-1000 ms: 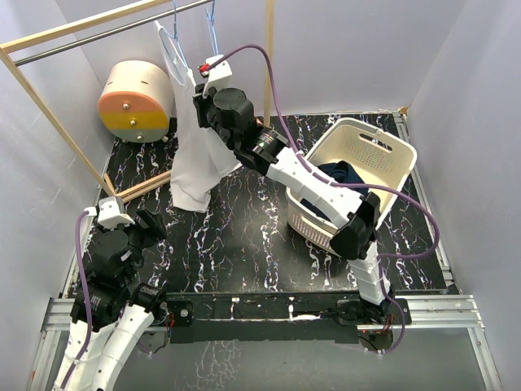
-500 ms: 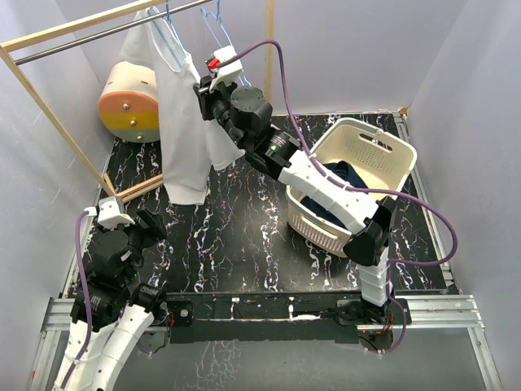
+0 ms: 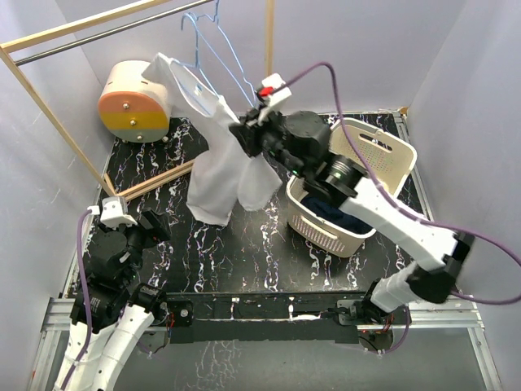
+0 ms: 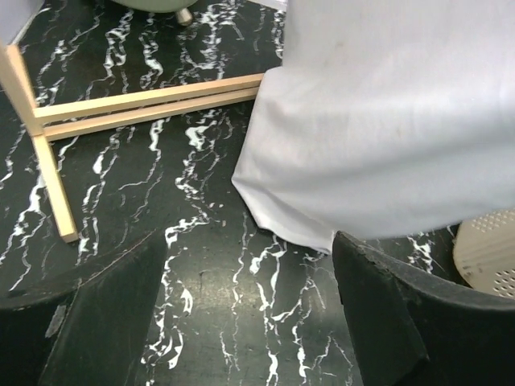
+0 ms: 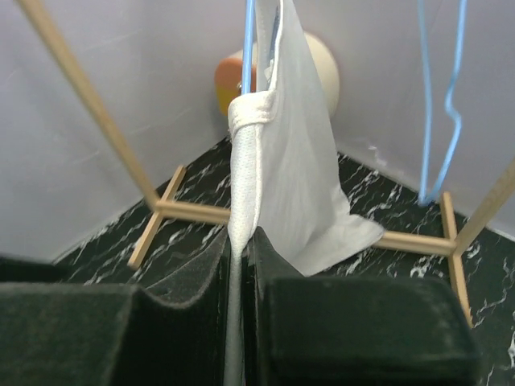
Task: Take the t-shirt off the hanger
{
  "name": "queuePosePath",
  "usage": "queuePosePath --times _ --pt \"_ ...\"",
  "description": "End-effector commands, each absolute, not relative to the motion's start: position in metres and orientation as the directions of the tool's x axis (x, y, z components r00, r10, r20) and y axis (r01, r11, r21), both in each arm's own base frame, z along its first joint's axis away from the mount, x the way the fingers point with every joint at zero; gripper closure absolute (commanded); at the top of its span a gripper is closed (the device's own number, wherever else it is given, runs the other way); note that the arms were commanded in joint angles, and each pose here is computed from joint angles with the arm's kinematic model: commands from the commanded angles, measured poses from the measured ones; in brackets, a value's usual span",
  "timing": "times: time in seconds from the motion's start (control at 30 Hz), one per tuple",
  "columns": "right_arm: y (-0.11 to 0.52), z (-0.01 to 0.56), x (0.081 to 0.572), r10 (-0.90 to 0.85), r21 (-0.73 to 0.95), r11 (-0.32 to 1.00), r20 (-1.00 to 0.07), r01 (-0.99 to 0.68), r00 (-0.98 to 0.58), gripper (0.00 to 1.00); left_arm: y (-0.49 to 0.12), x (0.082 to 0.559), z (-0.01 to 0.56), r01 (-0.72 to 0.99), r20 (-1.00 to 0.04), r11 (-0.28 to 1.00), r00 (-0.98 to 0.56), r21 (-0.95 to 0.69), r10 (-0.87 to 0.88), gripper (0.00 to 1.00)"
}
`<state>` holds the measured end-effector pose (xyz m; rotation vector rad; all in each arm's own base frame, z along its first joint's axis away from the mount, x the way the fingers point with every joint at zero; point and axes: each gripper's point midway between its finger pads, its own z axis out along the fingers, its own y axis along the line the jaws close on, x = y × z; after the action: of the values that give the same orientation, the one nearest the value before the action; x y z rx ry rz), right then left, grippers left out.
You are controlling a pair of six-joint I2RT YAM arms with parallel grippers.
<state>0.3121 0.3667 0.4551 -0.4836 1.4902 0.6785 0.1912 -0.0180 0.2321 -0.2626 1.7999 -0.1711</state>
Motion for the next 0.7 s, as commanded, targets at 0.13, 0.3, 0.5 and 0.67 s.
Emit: queuePosePath --times 0.13,0.3,0.5,0.67 --pt "0.317 0.42 0.188 0.044 0.197 0.438 -0.979 -0.877 -0.198 0.92 -0.088 0.182 0.315 0.379 -0.961 0.883 -0.1 -0.277 -0.258 0.11" --pt "0.278 0.4 0.127 0.01 0.262 0.317 -0.962 -0.912 -0.273 0.92 -0.136 0.154 0.395 0.677 -0.953 0.698 -0.016 -0.234 -0.303 0.04" --pt "0.251 0.394 0.087 0.013 0.312 0.232 -0.948 -0.921 -0.318 0.92 -0.189 0.114 0.453 0.928 -0.95 0.322 -0.086 -0.186 -0.3 0.05" --pt "0.241 0.402 0.065 0.048 0.321 0.152 -0.947 -0.935 -0.317 0.92 -0.21 0.105 0.464 0.967 -0.941 0.103 -0.196 -0.232 -0.276 0.07"
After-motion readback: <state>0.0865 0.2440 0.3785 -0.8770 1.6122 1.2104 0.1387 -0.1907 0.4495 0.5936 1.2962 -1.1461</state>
